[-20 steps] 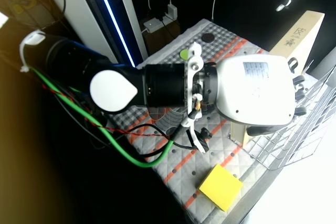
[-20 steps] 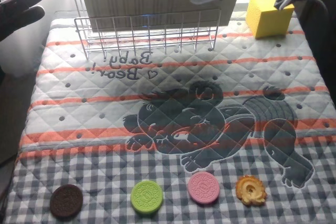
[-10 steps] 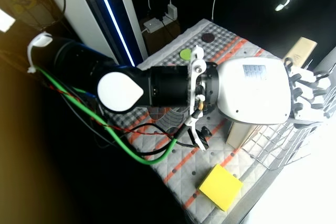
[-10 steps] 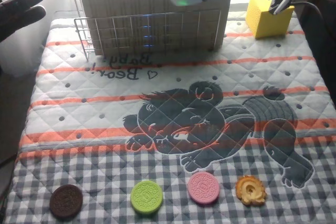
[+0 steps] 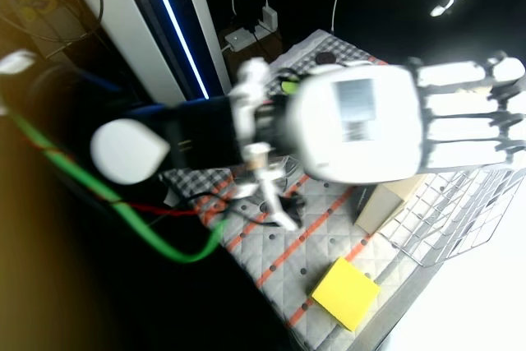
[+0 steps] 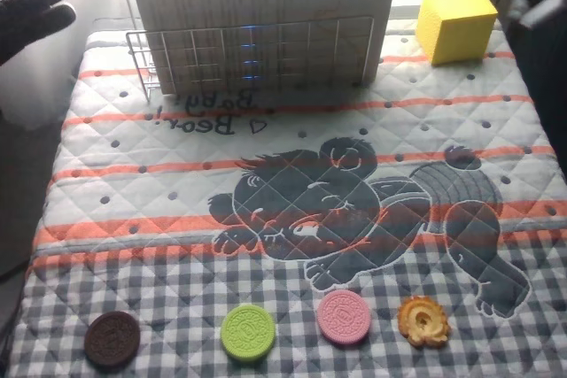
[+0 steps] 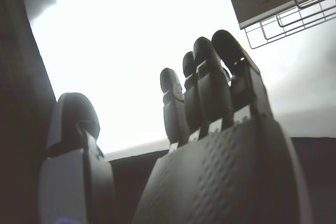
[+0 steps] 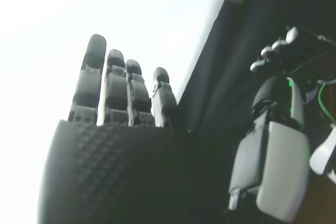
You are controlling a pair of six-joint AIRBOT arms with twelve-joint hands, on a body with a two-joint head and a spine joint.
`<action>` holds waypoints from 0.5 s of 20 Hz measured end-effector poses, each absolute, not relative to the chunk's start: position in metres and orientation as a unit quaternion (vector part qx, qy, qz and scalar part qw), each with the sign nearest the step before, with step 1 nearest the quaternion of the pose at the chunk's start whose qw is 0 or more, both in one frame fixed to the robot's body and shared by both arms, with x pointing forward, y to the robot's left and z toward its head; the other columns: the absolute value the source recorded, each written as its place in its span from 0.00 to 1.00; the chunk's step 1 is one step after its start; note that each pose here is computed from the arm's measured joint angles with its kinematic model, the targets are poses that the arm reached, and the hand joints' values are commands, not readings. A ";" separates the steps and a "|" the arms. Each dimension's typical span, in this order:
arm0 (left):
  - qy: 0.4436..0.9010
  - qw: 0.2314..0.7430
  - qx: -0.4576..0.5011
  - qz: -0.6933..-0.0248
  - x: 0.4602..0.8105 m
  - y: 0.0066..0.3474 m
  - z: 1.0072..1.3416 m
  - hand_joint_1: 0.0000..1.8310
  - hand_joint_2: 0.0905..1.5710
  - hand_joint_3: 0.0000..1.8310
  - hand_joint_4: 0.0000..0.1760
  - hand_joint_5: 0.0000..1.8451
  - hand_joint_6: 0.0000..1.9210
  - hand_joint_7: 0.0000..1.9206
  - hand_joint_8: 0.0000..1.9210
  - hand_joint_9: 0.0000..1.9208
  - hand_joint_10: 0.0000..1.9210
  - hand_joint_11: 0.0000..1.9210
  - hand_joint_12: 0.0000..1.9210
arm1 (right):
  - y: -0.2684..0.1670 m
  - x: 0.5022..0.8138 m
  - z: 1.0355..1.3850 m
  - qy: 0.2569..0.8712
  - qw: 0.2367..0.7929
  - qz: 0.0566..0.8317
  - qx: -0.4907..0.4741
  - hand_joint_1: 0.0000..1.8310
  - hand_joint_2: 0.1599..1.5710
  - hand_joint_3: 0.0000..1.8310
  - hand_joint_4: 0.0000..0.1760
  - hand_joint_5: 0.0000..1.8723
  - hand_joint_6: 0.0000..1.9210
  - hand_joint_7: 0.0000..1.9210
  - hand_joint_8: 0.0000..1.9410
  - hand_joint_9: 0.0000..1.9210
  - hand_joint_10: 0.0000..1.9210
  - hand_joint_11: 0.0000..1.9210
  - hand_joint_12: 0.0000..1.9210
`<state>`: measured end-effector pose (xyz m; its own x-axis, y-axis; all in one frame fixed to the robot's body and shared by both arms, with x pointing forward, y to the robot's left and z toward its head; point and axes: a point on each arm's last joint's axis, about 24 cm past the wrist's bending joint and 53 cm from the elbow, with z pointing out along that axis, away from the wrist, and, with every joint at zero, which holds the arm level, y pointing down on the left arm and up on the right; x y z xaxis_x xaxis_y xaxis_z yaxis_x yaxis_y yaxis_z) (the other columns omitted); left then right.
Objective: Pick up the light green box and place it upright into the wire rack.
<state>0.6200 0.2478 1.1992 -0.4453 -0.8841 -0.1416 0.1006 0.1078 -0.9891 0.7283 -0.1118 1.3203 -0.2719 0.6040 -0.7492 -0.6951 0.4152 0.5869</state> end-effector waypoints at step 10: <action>0.566 0.440 -0.283 -0.637 0.587 0.246 1.235 0.41 0.56 0.00 0.63 0.27 0.00 0.20 0.00 0.20 0.00 0.00 0.54 | -0.157 0.637 1.249 0.599 0.584 0.547 -0.020 0.36 0.50 0.00 0.67 0.00 0.00 0.00 0.00 0.00 0.00 0.00 0.00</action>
<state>0.5869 0.2458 1.2347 -0.4531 -0.8807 -0.1381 0.2401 0.0287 -0.9703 0.6372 -0.1570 1.2494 -0.3165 0.6149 -0.7223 -0.6630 0.4011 0.6321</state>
